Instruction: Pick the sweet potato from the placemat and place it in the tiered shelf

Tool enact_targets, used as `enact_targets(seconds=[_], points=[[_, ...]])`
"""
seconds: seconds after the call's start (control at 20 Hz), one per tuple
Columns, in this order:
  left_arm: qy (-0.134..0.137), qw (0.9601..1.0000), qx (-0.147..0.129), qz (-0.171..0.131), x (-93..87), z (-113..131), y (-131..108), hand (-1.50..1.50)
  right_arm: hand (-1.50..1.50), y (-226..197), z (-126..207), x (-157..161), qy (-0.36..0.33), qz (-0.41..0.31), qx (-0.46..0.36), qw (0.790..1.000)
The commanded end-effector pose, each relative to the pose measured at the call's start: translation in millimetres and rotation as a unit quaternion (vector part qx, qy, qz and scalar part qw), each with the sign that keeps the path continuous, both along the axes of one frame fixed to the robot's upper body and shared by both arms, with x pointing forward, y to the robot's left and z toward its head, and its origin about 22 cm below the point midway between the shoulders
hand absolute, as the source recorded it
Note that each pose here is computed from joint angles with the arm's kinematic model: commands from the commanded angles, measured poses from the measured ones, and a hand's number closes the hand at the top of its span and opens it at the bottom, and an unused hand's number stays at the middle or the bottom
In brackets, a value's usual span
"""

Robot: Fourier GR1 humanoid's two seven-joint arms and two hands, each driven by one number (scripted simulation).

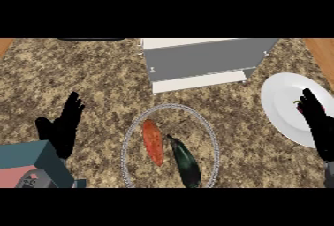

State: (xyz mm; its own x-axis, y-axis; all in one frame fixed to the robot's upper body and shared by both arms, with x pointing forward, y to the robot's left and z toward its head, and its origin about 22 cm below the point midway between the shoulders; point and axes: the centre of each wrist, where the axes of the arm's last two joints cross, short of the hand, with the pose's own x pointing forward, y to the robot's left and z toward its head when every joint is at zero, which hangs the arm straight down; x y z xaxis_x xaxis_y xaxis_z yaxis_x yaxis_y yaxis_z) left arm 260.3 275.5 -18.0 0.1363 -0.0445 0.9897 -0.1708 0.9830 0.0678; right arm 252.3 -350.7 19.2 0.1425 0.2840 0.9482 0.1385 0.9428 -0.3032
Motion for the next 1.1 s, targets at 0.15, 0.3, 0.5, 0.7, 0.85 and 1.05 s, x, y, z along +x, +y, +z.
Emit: enact_targets(seconds=[0.15, 0.3, 0.5, 0.7, 0.85, 1.05], points=[[-0.075, 0.996, 0.04, -0.029, 23.4, 37.6, -5.6, 0.0, 1.5, 144.9, 34.0, 34.8, -0.057, 0.298, 0.087, 0.949], [-0.086, 0.9942, 0.041, -0.05, 28.4, 50.0, -16.8, 0.0, 1.5, 200.8, 68.1, 58.9, -0.111, 0.262, -0.013, 0.958], [-0.093, 0.9944, 0.031, -0.04, 32.8, 67.6, -21.0, 0.0, -1.5, 268.8, 52.1, 66.1, -0.049, 0.375, 0.222, 0.899], [-0.086, 0.9948, 0.047, -0.029, 11.8, 77.8, -10.3, 0.0, -1.5, 256.0, 88.0, 88.3, -0.071, 0.477, 0.202, 0.852], [-0.083, 0.9952, 0.052, -0.008, 8.1, 71.0, -1.6, 0.0, -1.5, 254.3, 110.9, 93.6, -0.048, 0.54, 0.094, 0.835], [-0.081, 0.9957, 0.042, -0.012, 4.5, 62.4, -1.4, 0.0, -1.5, 266.0, 164.5, 85.0, -0.033, 0.609, -0.05, 0.791]])
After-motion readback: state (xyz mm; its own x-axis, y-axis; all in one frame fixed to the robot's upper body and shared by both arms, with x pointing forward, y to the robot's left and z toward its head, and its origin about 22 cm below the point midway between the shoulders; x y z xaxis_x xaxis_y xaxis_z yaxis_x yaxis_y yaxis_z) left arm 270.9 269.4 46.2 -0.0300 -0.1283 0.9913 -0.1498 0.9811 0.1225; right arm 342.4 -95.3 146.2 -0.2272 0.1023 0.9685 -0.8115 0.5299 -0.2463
